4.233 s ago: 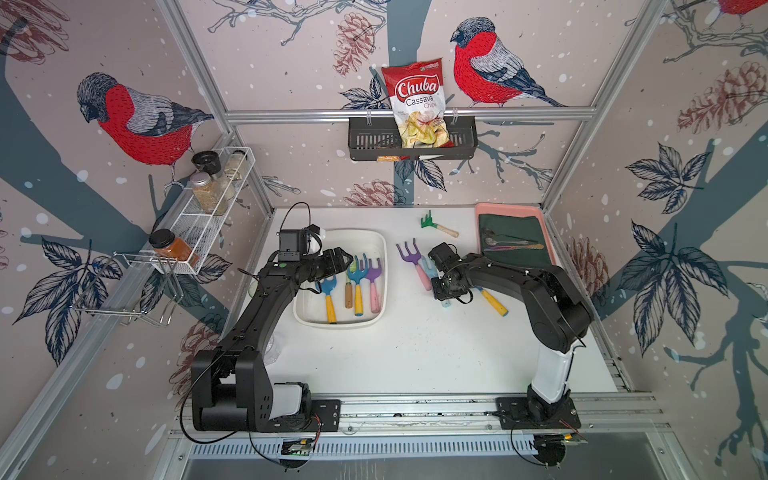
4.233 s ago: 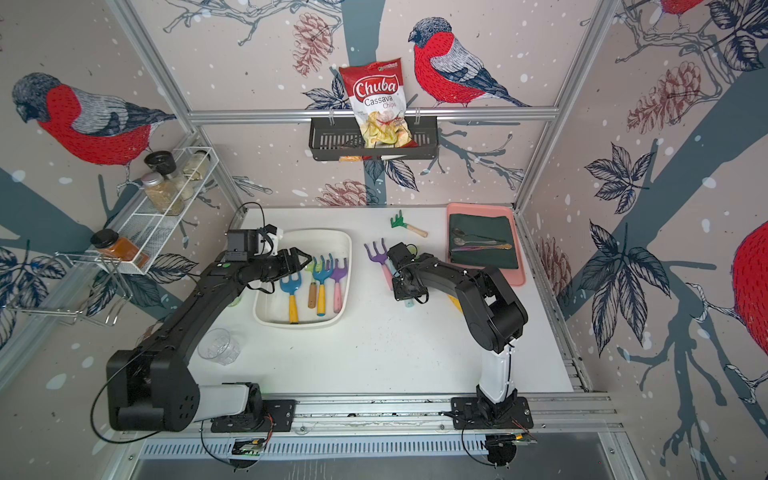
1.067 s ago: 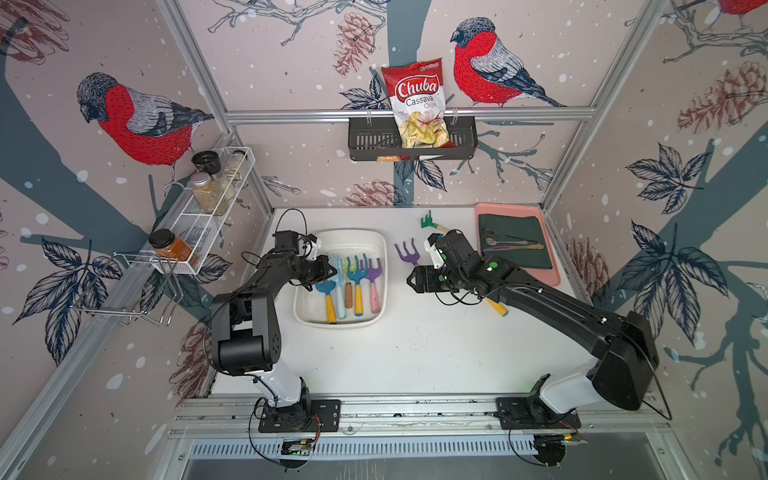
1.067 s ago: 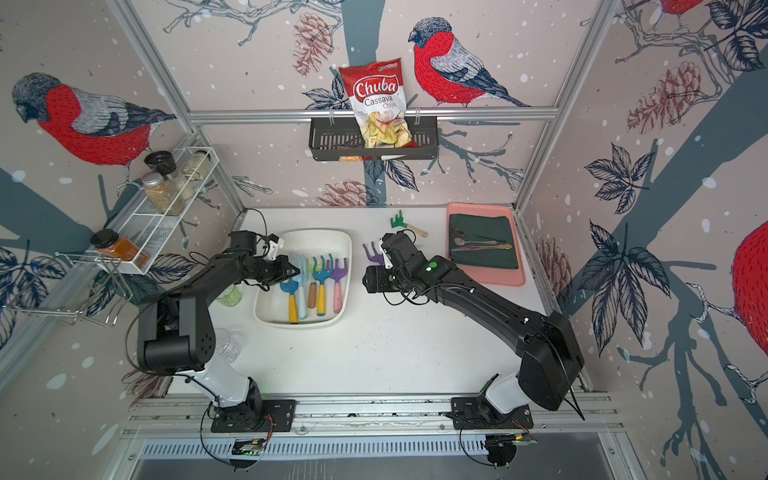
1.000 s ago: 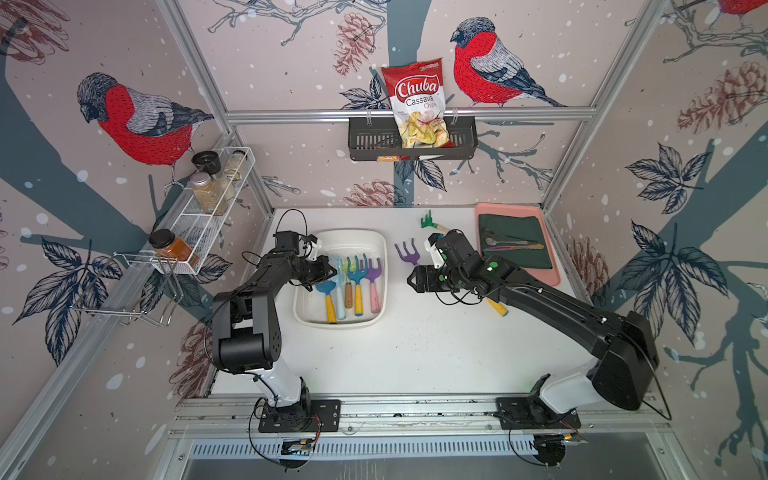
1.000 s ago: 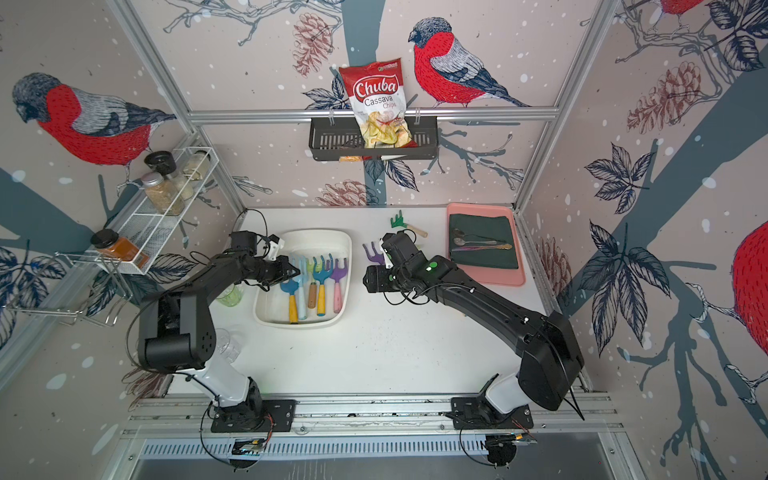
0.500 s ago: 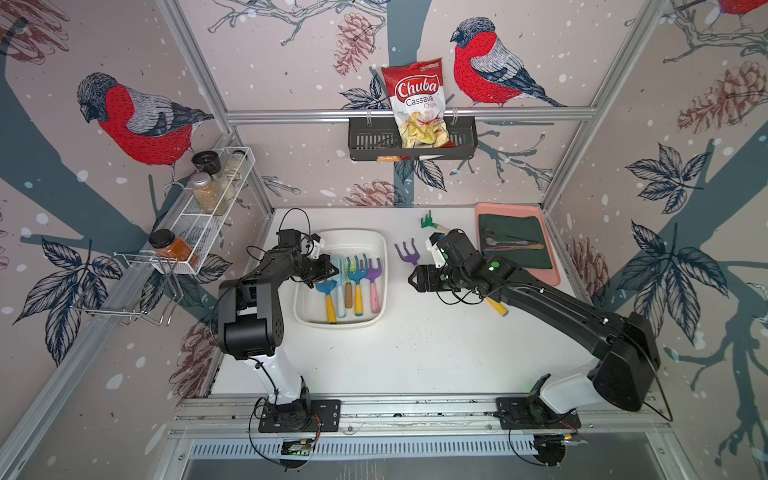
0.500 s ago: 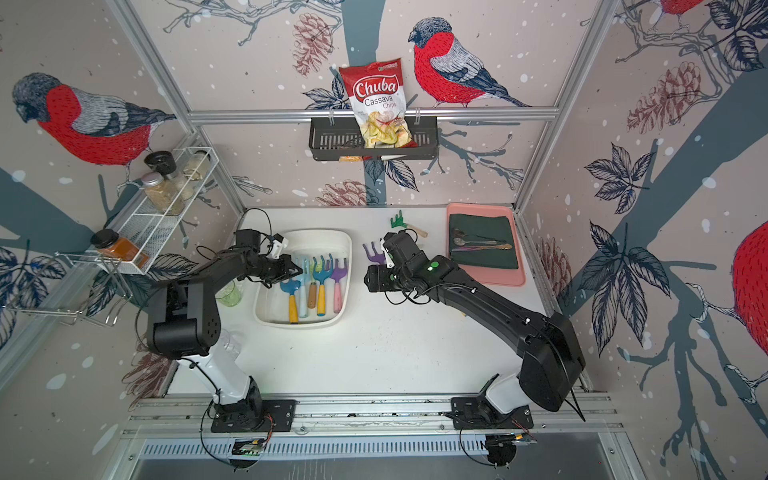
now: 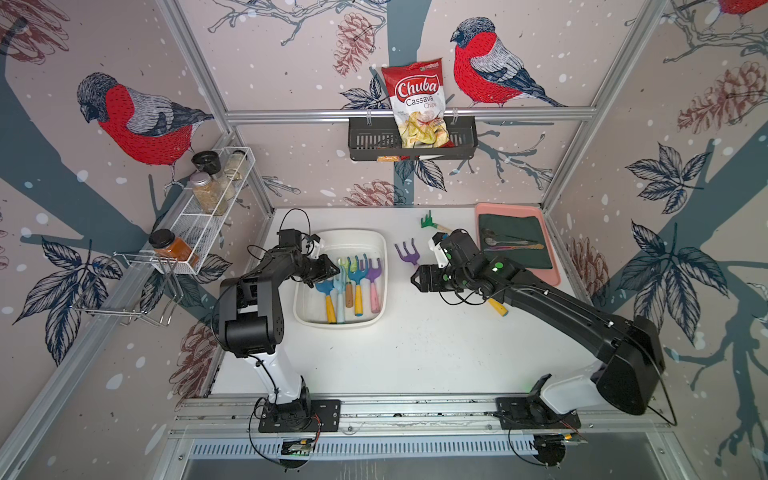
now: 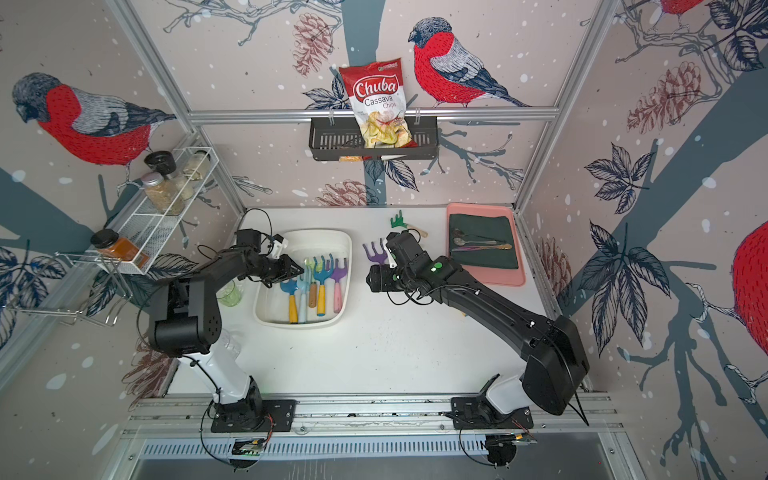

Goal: Put the rake into the storage box
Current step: Place the rake in the storage box, then pick up the rake at the center of the board.

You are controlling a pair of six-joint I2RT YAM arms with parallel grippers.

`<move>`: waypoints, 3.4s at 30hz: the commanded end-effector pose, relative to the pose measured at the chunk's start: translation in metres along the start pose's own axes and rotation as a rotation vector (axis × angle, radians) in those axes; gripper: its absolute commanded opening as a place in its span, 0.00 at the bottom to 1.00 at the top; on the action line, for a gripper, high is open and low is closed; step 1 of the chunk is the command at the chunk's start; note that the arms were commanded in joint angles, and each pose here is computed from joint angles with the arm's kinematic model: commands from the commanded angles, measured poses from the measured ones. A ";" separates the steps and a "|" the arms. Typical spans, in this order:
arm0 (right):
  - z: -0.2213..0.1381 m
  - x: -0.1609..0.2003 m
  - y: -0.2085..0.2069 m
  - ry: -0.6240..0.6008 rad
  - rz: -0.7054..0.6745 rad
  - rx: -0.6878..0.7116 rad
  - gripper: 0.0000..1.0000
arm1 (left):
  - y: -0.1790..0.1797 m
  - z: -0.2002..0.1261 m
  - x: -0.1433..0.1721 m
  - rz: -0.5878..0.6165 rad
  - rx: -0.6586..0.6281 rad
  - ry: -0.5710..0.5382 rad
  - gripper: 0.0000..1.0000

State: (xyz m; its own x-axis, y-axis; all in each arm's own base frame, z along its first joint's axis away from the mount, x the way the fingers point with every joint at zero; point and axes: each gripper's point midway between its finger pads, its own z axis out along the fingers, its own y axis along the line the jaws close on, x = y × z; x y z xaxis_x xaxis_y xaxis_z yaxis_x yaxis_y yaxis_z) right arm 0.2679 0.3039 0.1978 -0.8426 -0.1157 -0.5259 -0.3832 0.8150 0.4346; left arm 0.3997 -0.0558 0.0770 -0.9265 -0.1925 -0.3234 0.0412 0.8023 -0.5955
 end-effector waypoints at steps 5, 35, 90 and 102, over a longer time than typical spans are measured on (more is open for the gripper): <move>-0.003 0.002 -0.019 -0.003 0.012 0.052 0.81 | -0.001 -0.012 -0.009 0.021 -0.044 -0.042 0.45; 0.146 -0.009 -0.123 0.246 -0.139 0.351 0.61 | -0.103 -0.089 -0.005 0.001 0.085 -0.296 0.68; 0.047 0.021 0.043 0.081 -0.064 -0.060 0.19 | -0.210 -0.003 0.006 0.079 0.267 -0.192 0.21; 0.029 0.006 0.050 0.023 -0.063 -0.076 0.69 | -0.207 -0.006 0.004 0.091 0.237 -0.194 0.02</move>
State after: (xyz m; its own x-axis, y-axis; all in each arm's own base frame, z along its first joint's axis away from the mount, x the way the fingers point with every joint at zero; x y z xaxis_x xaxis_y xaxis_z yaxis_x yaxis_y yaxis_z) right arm 0.2497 0.3589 0.1767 -0.8454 -0.2087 -0.4918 -0.4500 0.7742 0.4451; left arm 0.3821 -0.2224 0.1977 -0.8458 -0.2654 -0.4629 0.1956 0.6529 -0.7318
